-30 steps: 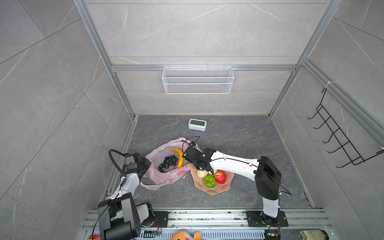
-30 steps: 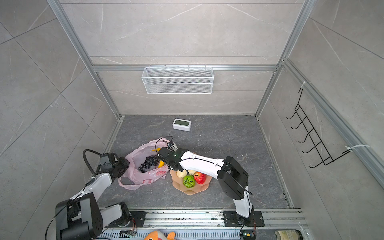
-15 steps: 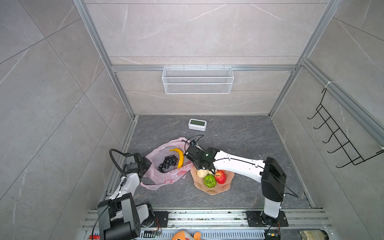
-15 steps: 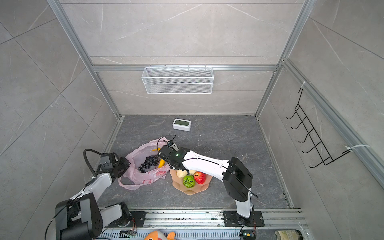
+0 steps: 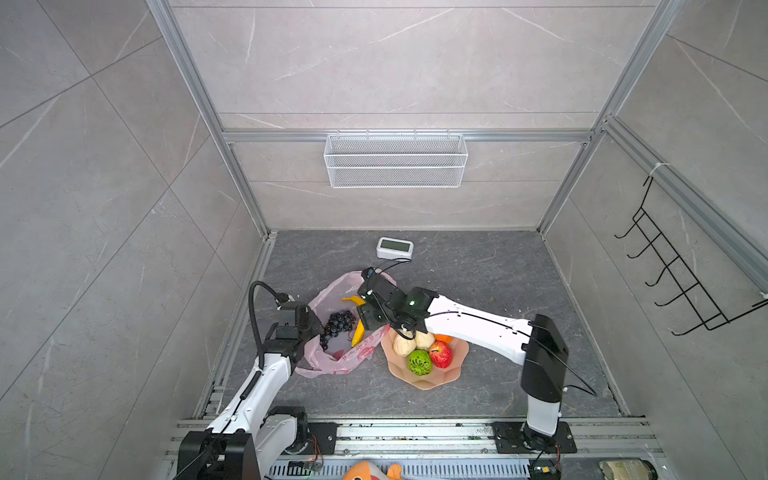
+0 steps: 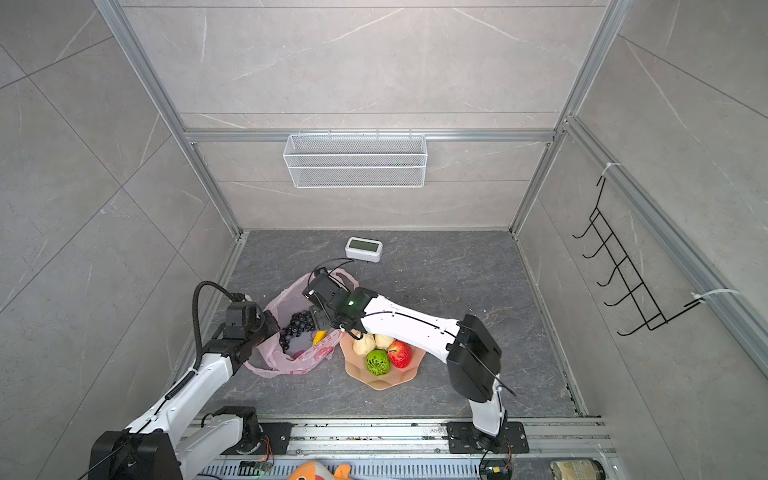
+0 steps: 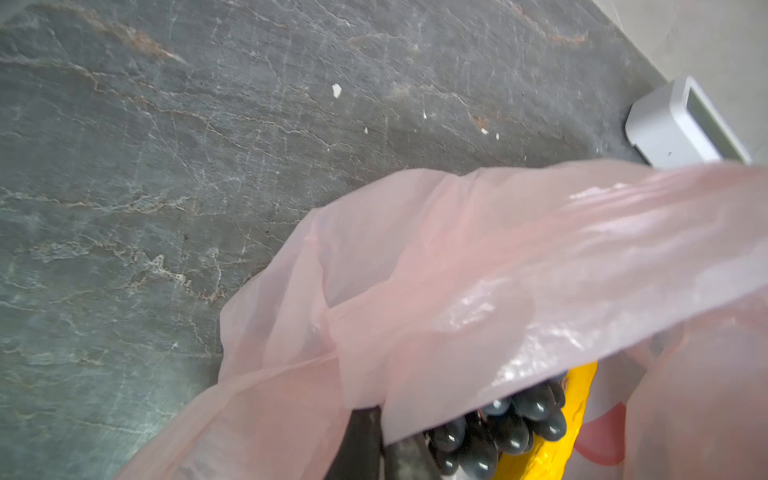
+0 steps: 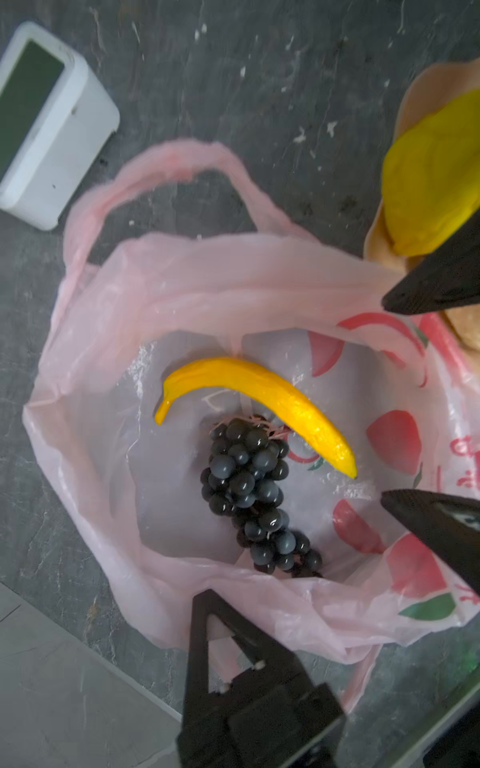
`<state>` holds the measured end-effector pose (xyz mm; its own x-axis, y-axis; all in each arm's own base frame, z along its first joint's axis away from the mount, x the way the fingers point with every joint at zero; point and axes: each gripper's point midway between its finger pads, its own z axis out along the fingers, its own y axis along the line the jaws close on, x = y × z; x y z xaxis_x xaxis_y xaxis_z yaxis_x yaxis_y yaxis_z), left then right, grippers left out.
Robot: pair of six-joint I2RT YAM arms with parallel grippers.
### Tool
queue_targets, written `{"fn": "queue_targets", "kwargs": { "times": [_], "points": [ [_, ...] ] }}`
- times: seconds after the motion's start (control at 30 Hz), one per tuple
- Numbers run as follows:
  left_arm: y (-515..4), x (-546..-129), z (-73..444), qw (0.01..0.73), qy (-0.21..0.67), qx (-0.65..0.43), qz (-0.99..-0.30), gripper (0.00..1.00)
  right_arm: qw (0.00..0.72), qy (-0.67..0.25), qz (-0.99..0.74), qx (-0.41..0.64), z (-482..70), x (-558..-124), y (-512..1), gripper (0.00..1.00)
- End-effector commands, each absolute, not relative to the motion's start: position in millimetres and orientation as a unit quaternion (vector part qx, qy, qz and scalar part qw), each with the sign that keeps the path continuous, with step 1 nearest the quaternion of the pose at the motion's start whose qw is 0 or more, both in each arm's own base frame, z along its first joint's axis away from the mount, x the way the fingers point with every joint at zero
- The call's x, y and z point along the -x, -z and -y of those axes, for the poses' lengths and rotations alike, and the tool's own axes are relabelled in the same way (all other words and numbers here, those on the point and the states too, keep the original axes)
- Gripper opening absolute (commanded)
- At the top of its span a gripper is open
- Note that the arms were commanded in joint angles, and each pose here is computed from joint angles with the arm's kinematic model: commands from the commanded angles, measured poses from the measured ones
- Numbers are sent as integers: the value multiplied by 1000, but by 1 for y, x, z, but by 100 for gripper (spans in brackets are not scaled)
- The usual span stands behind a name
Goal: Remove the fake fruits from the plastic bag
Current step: 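Move the right gripper back over the bag toward the yellow banana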
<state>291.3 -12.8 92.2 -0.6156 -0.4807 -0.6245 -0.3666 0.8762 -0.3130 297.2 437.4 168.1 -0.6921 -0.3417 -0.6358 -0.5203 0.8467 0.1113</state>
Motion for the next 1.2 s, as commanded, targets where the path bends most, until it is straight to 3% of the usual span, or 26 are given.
{"fn": "queue_targets", "kwargs": {
  "times": [0.0, 0.53, 1.17],
  "points": [
    [-108, -292, 6, 391, 36, 219, -893, 0, 282, -121, -921, 241, -452, -301, -143, 65],
    [-111, -297, 11, 404, 44, 218, -887, 0, 268, 7, -942, 204, -458, -361, -91, 62],
    [-106, -304, 18, 392, 57, 213, -893, 0, 217, -28, -958, 184, -456, -383, -40, 54]
  ]
}}
